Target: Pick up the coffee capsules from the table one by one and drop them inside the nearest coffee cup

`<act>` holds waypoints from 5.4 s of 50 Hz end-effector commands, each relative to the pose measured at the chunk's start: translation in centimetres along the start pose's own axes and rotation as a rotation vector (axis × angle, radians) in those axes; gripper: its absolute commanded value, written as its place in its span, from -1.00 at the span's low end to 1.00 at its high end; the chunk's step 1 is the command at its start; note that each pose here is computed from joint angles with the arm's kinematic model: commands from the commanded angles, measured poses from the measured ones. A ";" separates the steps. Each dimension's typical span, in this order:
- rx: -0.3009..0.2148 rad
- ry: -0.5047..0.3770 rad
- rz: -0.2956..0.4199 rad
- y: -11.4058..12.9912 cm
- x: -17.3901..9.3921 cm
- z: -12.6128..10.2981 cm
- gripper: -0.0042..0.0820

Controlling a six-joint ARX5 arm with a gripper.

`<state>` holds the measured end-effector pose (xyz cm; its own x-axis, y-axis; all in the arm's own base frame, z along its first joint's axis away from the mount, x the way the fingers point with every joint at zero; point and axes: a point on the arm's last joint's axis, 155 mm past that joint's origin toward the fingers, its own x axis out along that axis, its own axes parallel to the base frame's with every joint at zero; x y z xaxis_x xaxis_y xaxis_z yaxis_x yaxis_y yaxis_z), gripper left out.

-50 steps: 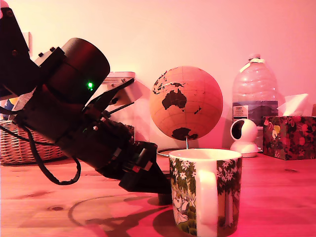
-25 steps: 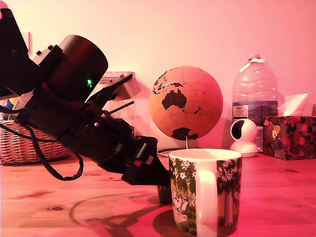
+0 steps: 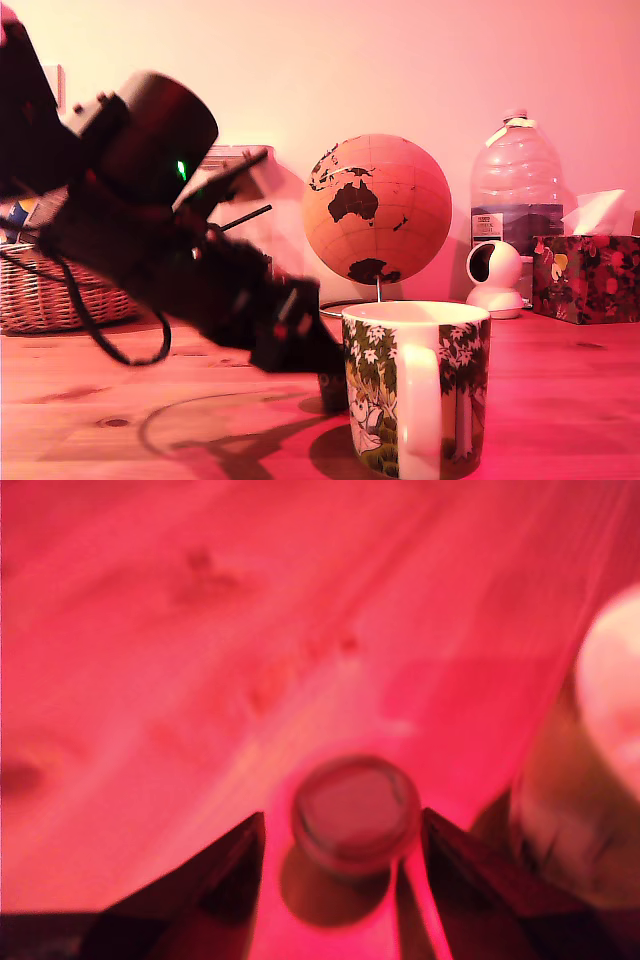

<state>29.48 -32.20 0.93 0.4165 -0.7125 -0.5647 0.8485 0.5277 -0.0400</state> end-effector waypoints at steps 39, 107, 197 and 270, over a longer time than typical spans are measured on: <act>0.004 -0.014 -0.006 0.0 0.4 0.1 -0.47; 0.002 0.078 -0.031 -2.6 -10.0 3.5 -0.50; 0.082 0.413 -0.183 -9.9 -5.1 5.1 -0.50; 0.092 0.349 -0.122 -9.4 -8.4 7.9 -0.93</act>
<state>20.66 -34.55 10.09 0.1601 -0.5146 -0.8424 0.9139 0.3998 -0.0705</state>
